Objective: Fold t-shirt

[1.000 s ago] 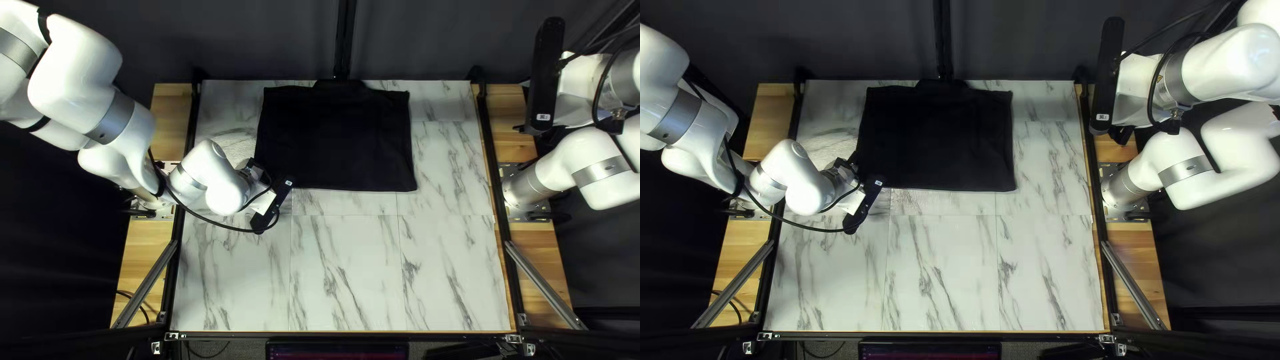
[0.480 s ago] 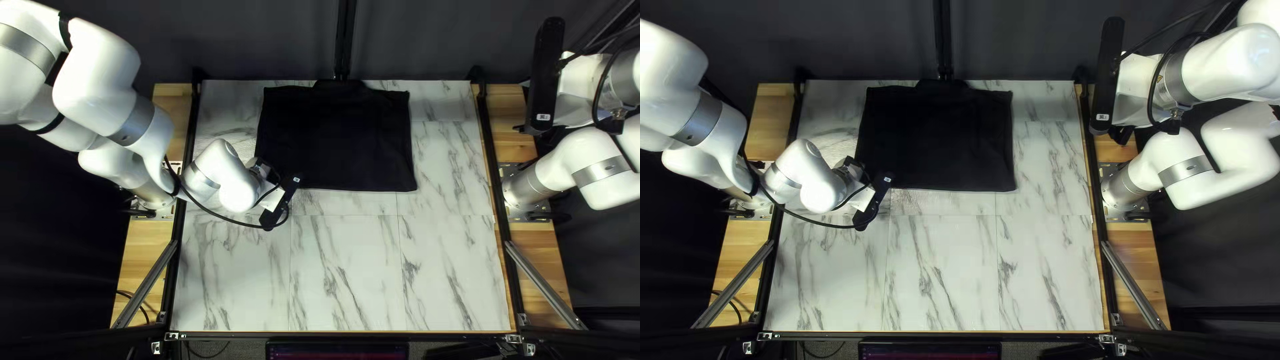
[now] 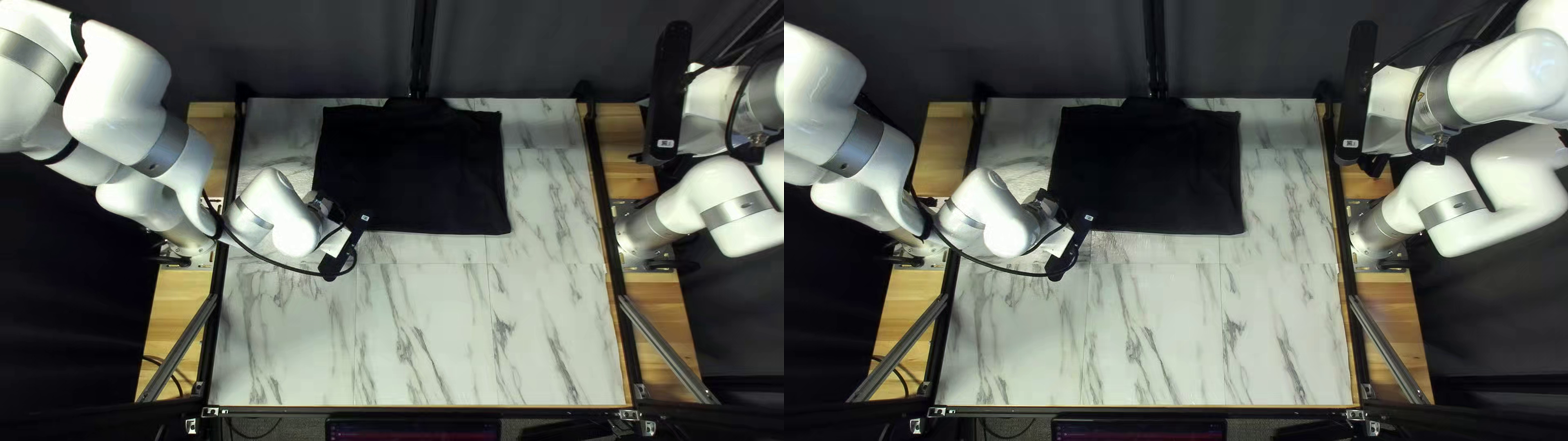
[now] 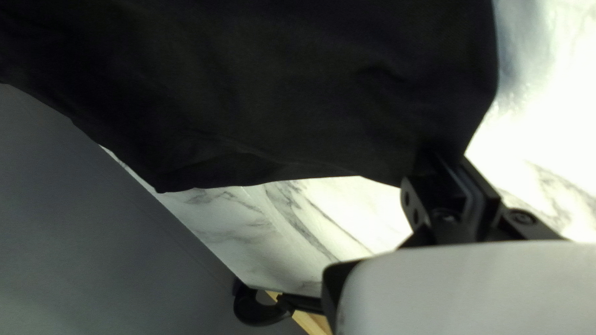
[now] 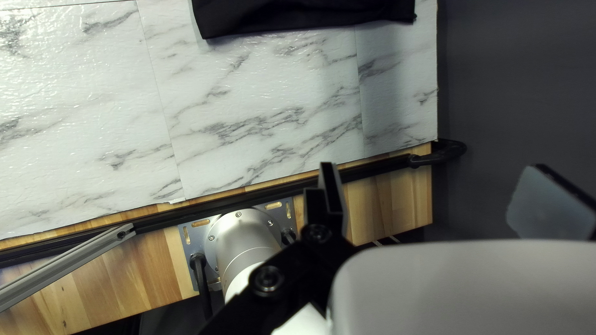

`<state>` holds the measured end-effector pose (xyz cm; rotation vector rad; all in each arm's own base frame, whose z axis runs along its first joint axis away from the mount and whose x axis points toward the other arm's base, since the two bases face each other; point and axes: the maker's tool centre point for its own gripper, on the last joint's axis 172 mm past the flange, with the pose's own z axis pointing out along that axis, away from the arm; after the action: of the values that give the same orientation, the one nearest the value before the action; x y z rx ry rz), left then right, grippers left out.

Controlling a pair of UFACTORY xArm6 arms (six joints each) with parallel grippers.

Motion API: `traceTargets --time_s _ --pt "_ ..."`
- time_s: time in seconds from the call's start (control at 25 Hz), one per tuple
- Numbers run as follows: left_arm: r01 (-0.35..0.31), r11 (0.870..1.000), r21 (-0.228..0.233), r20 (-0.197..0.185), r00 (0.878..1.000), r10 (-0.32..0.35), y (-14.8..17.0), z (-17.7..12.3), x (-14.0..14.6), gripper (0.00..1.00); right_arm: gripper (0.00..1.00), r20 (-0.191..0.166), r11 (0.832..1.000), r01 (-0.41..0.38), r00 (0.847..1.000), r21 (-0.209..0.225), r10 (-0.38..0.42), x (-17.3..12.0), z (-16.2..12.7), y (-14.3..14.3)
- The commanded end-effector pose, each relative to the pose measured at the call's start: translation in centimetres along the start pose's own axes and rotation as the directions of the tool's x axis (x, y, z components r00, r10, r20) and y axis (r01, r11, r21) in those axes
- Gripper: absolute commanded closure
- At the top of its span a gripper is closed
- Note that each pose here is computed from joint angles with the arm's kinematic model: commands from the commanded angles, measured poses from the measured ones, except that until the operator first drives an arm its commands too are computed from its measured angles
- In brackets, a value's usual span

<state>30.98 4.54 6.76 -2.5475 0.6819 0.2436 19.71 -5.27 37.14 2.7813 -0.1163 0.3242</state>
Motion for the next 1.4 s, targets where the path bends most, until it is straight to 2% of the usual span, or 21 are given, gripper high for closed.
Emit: traceTargets --time_s 0.04,0.36,0.52,1.0,1.08,1.4 --pt "-0.019 1.0 0.014 -0.012 1.0 0.019 -1.6 -0.5 0.6 1.0 0.0 0.0 1.0 0.0 1.0 0.0 0.0 0.0 0.0 0.0" --pt "-0.071 0.995 0.07 -0.07 0.995 0.076 -5.8 -1.9 2.4 1.0 0.0 0.0 1.0 0.0 1.0 0.0 0.0 0.0 0.0 0.0" --pt "-0.101 0.989 0.108 -0.107 0.988 0.113 -7.8 -3.4 4.5 1.0 0.0 0.0 1.0 0.0 1.0 0.0 0.0 0.0 0.0 0.0" --pt "-0.096 0.989 0.108 -0.114 0.988 0.108 -7.8 -3.5 4.8 1.0 0.0 0.0 1.0 0.0 1.0 0.0 0.0 0.0 0.0 0.0" --pt "-0.099 0.988 0.12 -0.124 0.986 0.114 -8.5 -4.1 5.7 1.0 0.0 0.0 1.0 0.0 1.0 0.0 0.0 0.0 0.0 0.0" --pt "-0.137 0.968 0.212 -0.168 0.97 0.174 -12.2 -5.7 11.0 1.0 0.0 0.0 1.0 0.0 1.0 0.0 0.0 0.0 0.0 0.0"
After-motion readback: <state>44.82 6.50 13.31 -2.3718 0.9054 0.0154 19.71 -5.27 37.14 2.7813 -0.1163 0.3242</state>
